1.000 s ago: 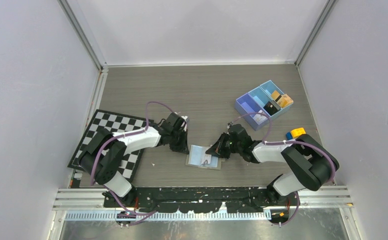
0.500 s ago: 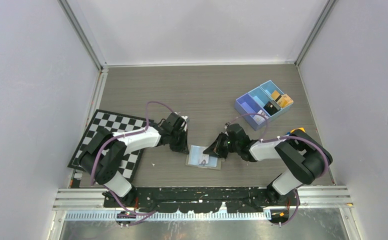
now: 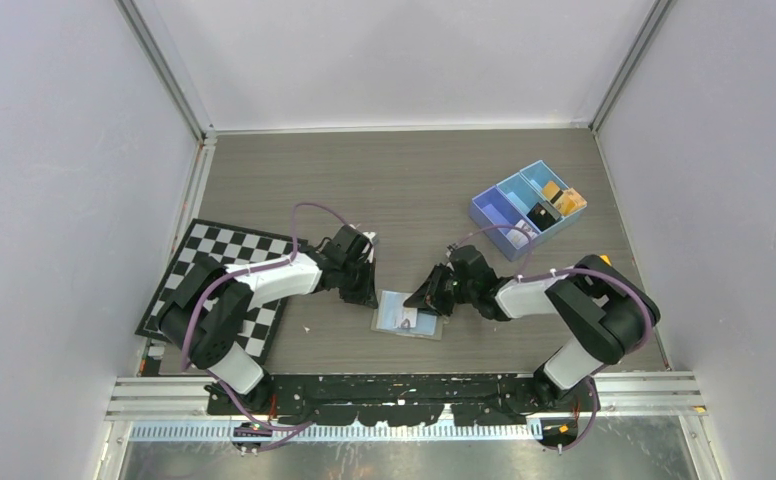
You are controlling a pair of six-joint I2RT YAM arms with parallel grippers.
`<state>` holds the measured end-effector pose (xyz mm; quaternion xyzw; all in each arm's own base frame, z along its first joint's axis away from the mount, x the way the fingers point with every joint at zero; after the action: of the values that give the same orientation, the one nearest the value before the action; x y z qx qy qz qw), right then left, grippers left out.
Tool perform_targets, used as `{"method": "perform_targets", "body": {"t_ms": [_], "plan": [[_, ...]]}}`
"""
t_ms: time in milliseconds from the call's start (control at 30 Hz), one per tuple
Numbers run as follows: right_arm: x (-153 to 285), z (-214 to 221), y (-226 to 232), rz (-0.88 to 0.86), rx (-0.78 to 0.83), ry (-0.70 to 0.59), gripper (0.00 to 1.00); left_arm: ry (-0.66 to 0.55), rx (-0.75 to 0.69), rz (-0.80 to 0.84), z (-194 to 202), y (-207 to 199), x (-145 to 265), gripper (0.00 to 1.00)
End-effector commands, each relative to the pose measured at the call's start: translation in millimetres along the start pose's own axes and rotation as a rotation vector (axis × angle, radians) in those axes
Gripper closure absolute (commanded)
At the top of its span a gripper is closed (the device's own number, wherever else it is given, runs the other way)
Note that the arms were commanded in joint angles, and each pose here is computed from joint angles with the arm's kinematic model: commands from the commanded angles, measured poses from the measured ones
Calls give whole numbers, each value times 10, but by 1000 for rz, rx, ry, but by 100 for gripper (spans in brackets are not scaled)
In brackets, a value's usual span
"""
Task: Put the credit cards into the card holder
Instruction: Insert the credit card into the card holder.
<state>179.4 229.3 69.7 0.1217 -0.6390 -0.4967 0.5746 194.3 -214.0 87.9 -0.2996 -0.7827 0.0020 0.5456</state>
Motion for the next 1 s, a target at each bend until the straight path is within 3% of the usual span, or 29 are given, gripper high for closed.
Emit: {"method": "perform_targets", "body": {"t_ms": [0,200,333,633,967], "plan": [[114,-7,-311,227,8,-89,75,14,-16,-44,29,42,19,100],[394,-12,-185,279,77,-171,58,-1,-17,-52,13,44,41,100],[507,3,-130,295,99,-189,54,-12,-21,-44,-1,31,53,100],[485,145,107,155,86,-143,57,-19,-20,-25,2,15,64,100],[310,160,88,177,90,-125,66,-18,-13,-14,8,4,61,100]]}}
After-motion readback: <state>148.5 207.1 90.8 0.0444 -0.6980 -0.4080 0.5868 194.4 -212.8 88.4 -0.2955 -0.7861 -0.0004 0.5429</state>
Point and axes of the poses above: each gripper's point midway between its finger pads, its own x axis back along the fingers, its own y axis along the line the jaws close on, z = x × y, the point moved 8 cm from there along x, back along the fingers, and after that the axes turned 14 degrees about -x, right-handed, at the moved point
